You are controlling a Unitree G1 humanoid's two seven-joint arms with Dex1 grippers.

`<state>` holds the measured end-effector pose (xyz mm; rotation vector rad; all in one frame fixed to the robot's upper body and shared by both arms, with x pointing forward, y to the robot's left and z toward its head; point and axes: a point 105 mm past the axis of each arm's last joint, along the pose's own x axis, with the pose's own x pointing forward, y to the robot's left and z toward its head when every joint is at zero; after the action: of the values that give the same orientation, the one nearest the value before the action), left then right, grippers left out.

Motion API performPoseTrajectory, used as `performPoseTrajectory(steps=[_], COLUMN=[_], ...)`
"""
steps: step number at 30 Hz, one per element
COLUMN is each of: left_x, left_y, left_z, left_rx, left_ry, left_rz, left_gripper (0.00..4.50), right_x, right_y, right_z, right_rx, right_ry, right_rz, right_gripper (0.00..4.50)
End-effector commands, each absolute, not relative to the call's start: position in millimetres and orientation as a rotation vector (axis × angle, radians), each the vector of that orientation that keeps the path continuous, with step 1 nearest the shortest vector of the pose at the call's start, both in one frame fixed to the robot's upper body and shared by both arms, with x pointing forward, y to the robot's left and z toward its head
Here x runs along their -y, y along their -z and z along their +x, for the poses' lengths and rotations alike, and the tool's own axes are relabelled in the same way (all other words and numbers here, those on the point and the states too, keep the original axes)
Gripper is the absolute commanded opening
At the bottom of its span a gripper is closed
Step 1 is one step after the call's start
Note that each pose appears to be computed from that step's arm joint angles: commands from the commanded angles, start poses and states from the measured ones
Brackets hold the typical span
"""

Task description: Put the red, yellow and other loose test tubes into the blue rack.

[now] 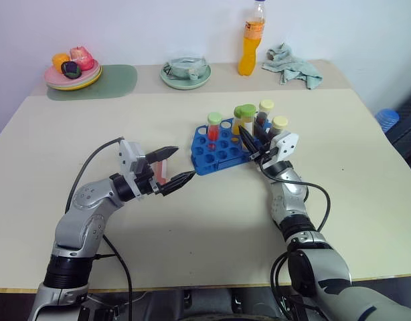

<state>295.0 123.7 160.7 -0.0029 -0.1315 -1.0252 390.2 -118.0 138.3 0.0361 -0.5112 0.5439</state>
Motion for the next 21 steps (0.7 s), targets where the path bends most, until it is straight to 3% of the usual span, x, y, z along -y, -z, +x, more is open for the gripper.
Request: performPoseTrajectory(steps=[1, 9, 15, 21], left_x=[-126.6, -127.2, -126.8, -125.5], left_y=[-174.8, -177.8, -177.8, -178.1], left_z=[291.8, 291.0, 290.5, 292.3], left_rx=[0.181, 0.176, 0.176, 0.179], left_ry=[1.028, 1.029, 1.02, 1.011], left_rz=[0.028, 0.036, 0.034, 0.035], left_gripper=[4.5, 4.5, 4.5, 4.5], right_x=[119.4, 123.0, 121.6, 120.7], right_y=[-129.9, -126.1, -122.9, -123.1], right_z=[392.4, 399.2, 388.4, 382.9], right_rx=[0.483, 0.456, 0.494, 0.513], right_ry=[-0.513, -0.458, -0.5, -0.501], right_rz=[0.068, 0.106, 0.157, 0.112], right_gripper=[0.78, 0.78, 0.78, 3.75])
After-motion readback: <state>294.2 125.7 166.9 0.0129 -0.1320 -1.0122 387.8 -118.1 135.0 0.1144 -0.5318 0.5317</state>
